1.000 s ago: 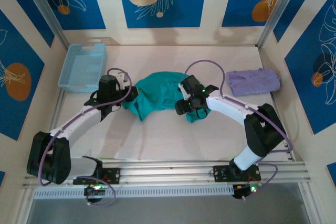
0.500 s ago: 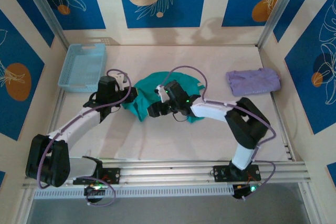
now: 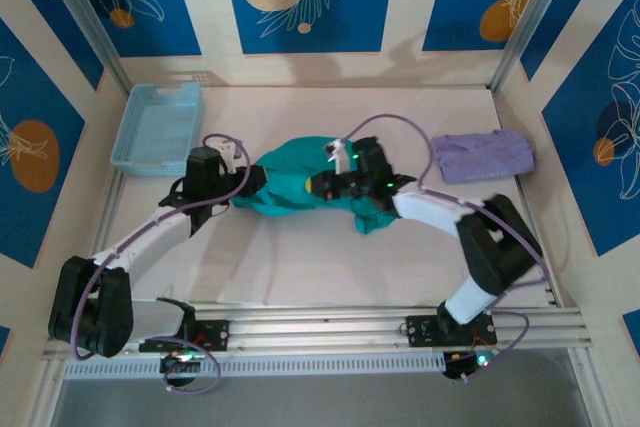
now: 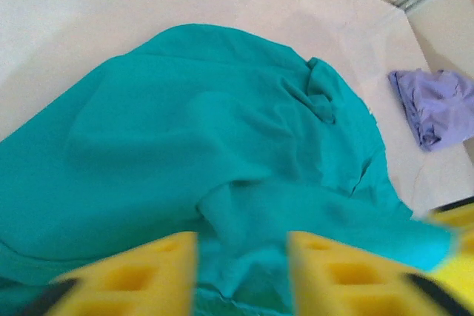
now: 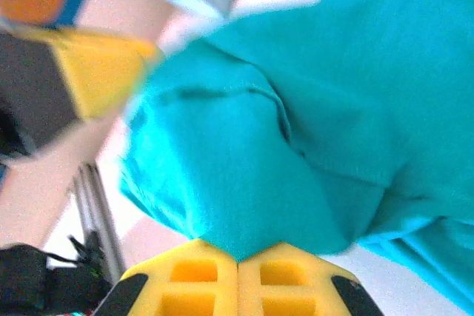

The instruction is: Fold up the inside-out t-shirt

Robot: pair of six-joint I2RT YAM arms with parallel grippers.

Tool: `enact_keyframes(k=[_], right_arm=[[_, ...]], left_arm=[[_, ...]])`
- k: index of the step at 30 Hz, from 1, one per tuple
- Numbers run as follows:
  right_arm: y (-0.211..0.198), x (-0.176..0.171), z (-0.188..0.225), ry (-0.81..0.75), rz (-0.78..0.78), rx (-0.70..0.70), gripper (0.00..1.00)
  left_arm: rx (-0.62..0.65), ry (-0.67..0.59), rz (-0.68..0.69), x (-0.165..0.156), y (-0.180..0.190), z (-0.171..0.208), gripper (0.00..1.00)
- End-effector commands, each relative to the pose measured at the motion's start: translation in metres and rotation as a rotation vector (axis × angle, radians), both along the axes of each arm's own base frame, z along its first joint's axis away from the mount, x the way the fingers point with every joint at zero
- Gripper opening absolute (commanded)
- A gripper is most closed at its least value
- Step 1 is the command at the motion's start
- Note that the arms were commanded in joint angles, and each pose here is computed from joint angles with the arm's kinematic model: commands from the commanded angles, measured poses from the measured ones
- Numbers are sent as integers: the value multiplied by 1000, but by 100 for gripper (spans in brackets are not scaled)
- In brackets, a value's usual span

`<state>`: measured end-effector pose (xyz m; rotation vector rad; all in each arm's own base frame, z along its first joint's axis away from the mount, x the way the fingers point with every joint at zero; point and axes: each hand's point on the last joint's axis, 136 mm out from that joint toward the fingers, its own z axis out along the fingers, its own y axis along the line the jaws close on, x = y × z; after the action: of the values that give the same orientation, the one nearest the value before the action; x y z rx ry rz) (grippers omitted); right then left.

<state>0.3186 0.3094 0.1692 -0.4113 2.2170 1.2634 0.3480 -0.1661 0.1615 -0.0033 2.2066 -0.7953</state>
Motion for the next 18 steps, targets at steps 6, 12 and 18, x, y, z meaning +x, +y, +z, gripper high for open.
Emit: enact_keyframes(k=[6, 12, 18], right_arm=[[-74, -3, 7, 159, -115, 16, 0], [-93, 7, -3, 196, -161, 11, 0], [-94, 11, -9, 203, -166, 7, 0]], left_arm=[[159, 5, 56, -10, 25, -28, 68], [212, 121, 57, -9, 28, -69, 69], [208, 204, 25, 6, 16, -102, 65]])
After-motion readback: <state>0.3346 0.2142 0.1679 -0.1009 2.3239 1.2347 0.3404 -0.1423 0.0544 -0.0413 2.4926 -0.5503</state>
